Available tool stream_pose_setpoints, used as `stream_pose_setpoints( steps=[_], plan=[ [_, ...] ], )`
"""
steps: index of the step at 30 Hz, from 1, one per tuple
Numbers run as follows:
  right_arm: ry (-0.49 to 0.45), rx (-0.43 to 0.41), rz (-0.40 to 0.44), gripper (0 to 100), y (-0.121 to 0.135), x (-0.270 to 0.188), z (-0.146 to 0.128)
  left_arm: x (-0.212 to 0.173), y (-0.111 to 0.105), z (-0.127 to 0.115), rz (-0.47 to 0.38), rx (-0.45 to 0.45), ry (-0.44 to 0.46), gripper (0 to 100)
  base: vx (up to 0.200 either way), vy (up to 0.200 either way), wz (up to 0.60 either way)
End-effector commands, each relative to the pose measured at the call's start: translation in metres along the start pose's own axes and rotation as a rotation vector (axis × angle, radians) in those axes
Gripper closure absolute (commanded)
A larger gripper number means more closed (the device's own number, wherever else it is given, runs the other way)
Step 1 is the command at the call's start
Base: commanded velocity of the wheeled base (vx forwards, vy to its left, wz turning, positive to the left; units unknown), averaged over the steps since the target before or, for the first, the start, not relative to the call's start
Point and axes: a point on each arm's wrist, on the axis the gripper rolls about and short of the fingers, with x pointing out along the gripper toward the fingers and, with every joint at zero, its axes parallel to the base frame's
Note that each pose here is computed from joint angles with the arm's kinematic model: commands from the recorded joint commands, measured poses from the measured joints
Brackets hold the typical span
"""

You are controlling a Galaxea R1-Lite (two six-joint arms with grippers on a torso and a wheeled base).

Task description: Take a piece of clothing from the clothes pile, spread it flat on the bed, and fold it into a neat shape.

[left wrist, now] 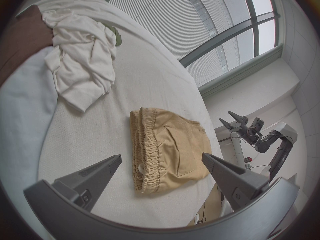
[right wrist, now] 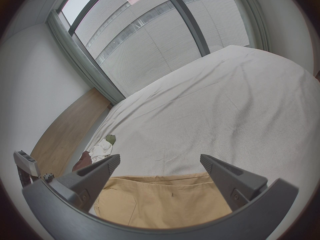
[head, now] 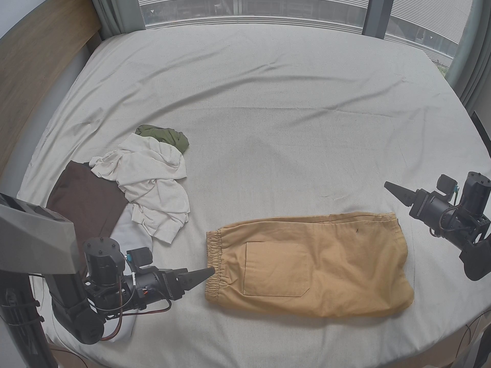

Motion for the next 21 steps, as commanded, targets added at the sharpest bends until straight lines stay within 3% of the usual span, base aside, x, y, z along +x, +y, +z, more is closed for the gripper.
stream_pose_setpoints(
  steps=[1,11,21],
  plan=[
    [-0.001,0.0,0.0,0,0.0,0.0,0.0,0.011,0.012,-0.012,0.028,-0.027,0.05,0,0.0,0.0,0.0],
    [-0.01,-0.003,0.002,0,0.001,-0.002,0.002,0.021,0.015,-0.021,0.029,-0.073,0.082,0,0.0,0.0,0.0],
    [-0.005,-0.004,0.002,0,0.002,-0.003,0.001,0.036,0.003,-0.023,-0.023,-0.102,0.087,0,0.0,0.0,0.0]
  ],
)
